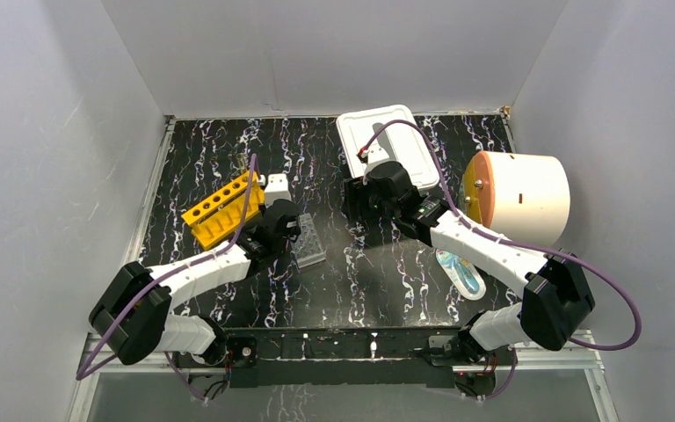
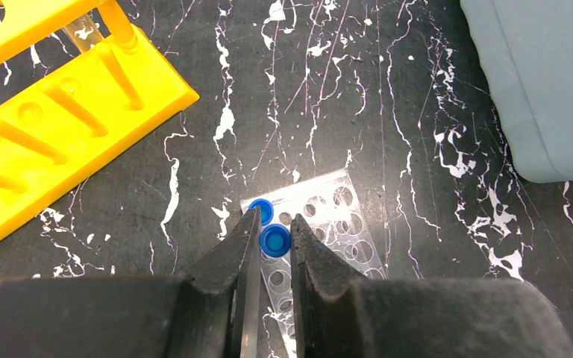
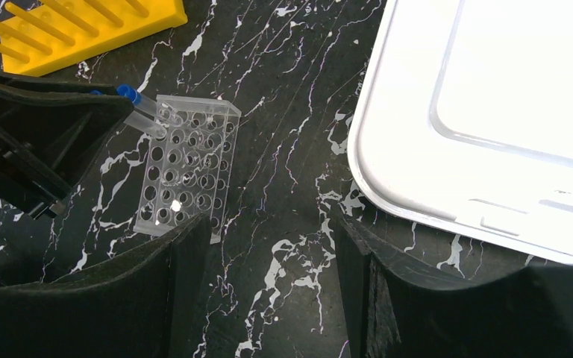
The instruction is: Organize the chemistry lab equipment
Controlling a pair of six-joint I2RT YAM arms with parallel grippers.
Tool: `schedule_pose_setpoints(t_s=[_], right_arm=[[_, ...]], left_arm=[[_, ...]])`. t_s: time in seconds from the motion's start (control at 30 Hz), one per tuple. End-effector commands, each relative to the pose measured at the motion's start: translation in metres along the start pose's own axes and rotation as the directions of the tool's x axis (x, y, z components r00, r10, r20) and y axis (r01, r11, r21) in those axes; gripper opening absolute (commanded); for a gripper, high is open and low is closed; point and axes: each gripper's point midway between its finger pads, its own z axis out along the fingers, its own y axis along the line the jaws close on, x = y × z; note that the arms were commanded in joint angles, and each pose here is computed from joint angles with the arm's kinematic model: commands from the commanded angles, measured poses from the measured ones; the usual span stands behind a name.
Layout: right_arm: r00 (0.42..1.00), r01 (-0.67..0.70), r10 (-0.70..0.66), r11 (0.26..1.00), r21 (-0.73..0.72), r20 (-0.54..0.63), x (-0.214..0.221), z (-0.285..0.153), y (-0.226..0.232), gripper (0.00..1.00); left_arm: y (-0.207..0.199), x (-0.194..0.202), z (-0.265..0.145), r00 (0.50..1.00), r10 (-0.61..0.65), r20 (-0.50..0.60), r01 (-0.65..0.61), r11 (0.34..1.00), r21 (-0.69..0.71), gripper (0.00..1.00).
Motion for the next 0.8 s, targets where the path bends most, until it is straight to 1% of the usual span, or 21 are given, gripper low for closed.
schedule_pose_setpoints(t_s=[0.0,0.37,0.6,0.77], right_arm=[[0.999,-0.011,0.012,1.0,-0.015,0.053,-0.0178,-0.0052,0.0031,0.7],[0.999,-0.012,0.013,1.0,-0.015,0.049,-0.0175,-0.0045,0.0026,0.7],[0.999,-0.016,0.016,1.0,-0.012,0.05,-0.0175,-0.0044,0.001,0.7],[0.999,-0.017,0.018,1.0,-0.016,0.046,-0.0168,-0.0035,0.0014,0.7]], left_arm=[[0.0015,0.0007,0.0035,1.0,0.0,0.015,0.001,1.0,-0.023,0.09],[0.0087,0.009,0.0031,0.999,0.038,-0.015,-0.039,0.998,-0.051,0.09],[0.0098,0.0075,-0.0007,1.0,0.025,-0.018,-0.026,0.998,-0.049,0.06],[0.0034,0.0041,-0.0027,0.999,0.018,-0.028,-0.018,1.0,-0.024,0.06]])
